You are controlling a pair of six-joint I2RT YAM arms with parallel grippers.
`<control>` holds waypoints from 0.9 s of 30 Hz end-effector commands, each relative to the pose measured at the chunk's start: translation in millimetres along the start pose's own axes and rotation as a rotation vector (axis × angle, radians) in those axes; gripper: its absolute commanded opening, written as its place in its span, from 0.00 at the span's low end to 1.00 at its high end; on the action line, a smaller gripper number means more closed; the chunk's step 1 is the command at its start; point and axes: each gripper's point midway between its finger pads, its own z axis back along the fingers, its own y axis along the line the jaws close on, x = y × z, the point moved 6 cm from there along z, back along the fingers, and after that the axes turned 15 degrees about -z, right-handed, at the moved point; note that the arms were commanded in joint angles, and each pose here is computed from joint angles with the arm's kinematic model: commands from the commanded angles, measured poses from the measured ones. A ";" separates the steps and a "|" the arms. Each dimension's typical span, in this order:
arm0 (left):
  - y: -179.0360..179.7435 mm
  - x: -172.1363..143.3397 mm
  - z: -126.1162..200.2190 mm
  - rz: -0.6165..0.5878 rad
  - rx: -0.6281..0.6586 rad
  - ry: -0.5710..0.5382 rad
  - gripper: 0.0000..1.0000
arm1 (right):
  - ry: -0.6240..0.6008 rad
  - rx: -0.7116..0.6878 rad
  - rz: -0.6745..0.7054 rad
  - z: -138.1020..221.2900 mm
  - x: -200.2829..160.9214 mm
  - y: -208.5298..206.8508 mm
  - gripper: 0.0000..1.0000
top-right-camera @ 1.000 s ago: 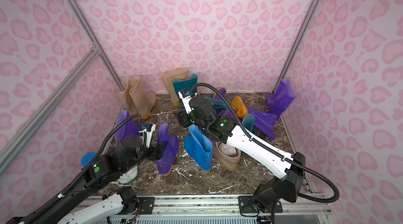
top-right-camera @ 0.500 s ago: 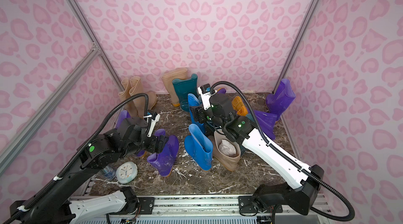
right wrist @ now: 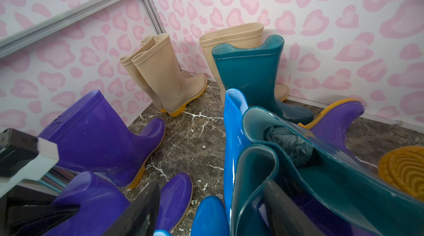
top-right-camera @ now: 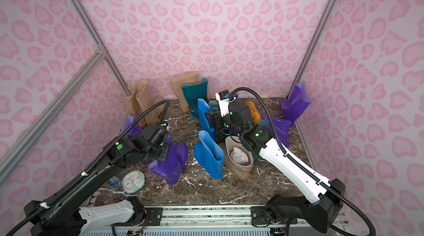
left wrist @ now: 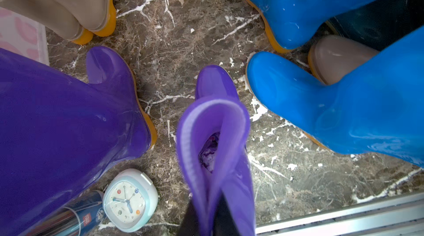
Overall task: Match and arrange rain boots in pairs
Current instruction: Pair a pair of rain boots at the center of the board.
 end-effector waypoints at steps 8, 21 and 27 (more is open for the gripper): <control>30.5 60.5 9.8 0.104 0.132 -0.231 0.02 | -0.023 0.033 -0.012 1.1 1.1 -0.5 0.73; 67.5 61.2 -28.4 0.259 0.257 -0.172 0.02 | -0.002 0.043 -0.016 -5.8 0.4 -1.6 0.71; 77.9 55.3 -36.1 0.276 0.278 -0.131 0.02 | 0.002 0.048 -0.026 -5.3 -2.2 -2.4 0.71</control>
